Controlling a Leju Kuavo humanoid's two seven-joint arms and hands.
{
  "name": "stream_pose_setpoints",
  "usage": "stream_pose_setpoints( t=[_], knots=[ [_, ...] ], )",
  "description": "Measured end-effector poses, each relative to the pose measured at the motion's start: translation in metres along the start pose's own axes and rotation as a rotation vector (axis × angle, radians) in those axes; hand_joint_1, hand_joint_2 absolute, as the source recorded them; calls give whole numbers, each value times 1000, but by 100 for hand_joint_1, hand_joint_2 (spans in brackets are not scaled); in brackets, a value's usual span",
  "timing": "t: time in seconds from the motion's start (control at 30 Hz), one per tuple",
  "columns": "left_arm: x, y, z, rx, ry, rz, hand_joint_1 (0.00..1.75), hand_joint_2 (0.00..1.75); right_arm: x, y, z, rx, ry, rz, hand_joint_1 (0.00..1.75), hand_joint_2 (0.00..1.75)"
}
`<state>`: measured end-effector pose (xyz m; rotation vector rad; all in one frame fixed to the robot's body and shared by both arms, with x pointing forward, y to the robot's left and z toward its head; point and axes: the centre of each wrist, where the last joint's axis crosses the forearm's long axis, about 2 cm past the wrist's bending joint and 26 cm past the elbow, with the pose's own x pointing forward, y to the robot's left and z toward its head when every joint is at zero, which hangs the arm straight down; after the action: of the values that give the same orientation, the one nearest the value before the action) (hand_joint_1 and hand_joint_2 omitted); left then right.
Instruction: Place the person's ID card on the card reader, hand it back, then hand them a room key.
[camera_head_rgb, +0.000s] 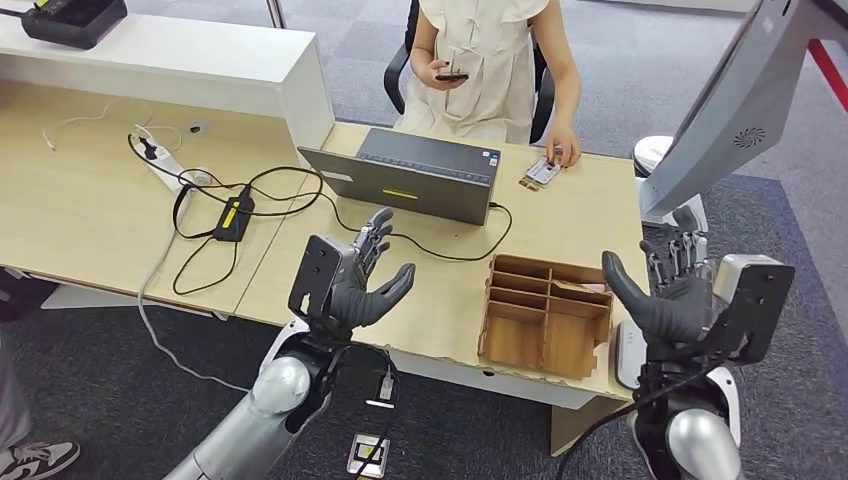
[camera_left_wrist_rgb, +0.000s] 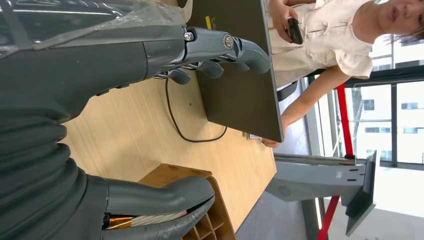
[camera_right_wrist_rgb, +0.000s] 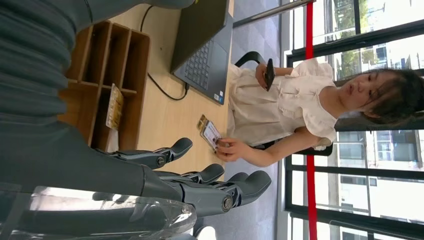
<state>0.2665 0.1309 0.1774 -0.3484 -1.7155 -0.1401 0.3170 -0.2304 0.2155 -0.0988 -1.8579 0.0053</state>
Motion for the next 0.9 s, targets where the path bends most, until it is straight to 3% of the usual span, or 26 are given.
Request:
stream_pose_setpoints(
  t=[0.2, 0.9],
  knots=[
    [4, 2, 0, 17, 0, 6, 0, 175, -1, 4, 16, 29, 15, -22, 0, 175],
    [8, -1, -1, -51, 2, 31, 0, 175, 4, 6, 30, -1, 23, -15, 0, 175]
  ],
)
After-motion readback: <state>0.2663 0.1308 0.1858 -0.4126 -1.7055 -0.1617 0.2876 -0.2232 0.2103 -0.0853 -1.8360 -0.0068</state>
